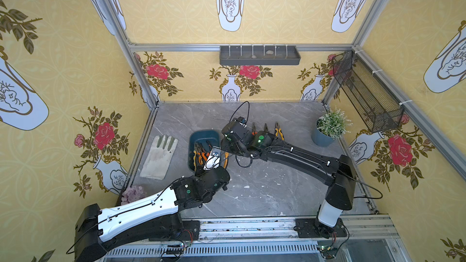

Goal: Take the pliers out of the storage box
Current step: Place the pliers at the center of the board.

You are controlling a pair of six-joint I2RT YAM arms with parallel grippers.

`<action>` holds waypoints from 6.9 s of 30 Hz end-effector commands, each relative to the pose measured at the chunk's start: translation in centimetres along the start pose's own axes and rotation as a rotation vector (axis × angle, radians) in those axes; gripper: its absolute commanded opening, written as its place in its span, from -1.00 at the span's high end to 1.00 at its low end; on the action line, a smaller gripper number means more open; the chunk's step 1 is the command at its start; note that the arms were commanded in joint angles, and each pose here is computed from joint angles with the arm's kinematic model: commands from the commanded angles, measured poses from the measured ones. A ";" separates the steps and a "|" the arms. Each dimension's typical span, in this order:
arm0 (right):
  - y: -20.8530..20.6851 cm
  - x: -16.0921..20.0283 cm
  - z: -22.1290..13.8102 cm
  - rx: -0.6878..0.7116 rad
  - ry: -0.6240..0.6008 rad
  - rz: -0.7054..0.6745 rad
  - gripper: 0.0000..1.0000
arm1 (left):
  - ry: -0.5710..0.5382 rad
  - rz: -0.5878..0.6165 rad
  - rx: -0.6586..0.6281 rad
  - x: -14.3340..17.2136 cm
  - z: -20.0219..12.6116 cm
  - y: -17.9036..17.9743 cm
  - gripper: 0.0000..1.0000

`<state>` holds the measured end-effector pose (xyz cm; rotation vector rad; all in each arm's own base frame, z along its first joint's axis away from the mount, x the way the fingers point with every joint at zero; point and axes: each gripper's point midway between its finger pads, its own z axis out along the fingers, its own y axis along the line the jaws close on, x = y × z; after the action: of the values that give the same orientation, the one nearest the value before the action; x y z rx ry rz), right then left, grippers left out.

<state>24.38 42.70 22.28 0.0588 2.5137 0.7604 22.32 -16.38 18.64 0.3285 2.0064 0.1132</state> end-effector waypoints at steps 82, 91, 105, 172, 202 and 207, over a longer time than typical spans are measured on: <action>-1.7 1.7 -1.9 0.049 -0.004 -0.068 1.00 | -0.082 -0.129 0.026 -1.3 -1.4 1.3 -0.54; -15.1 -5.0 -7.9 0.431 -0.093 -0.154 1.00 | -0.084 -0.204 0.046 -0.2 -1.8 2.2 -0.62; -27.2 -7.6 -16.6 0.441 -0.202 -0.232 1.00 | -0.071 -0.233 0.044 1.6 -0.6 1.3 -0.63; -35.6 -1.2 4.5 0.464 0.457 -0.163 0.51 | 0.023 -0.195 0.057 3.5 1.0 -1.0 -0.66; -35.7 -2.4 4.3 0.522 0.424 -0.174 0.52 | 0.033 -0.201 0.061 4.0 1.1 -1.2 -0.65; -35.9 -2.7 4.4 0.543 0.422 -0.183 0.52 | 0.034 -0.201 0.062 4.0 1.2 -1.3 -0.65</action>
<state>32.03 14.50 1.44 -0.1624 3.0190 0.0359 21.47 -16.48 14.49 0.1708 2.0682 -0.0624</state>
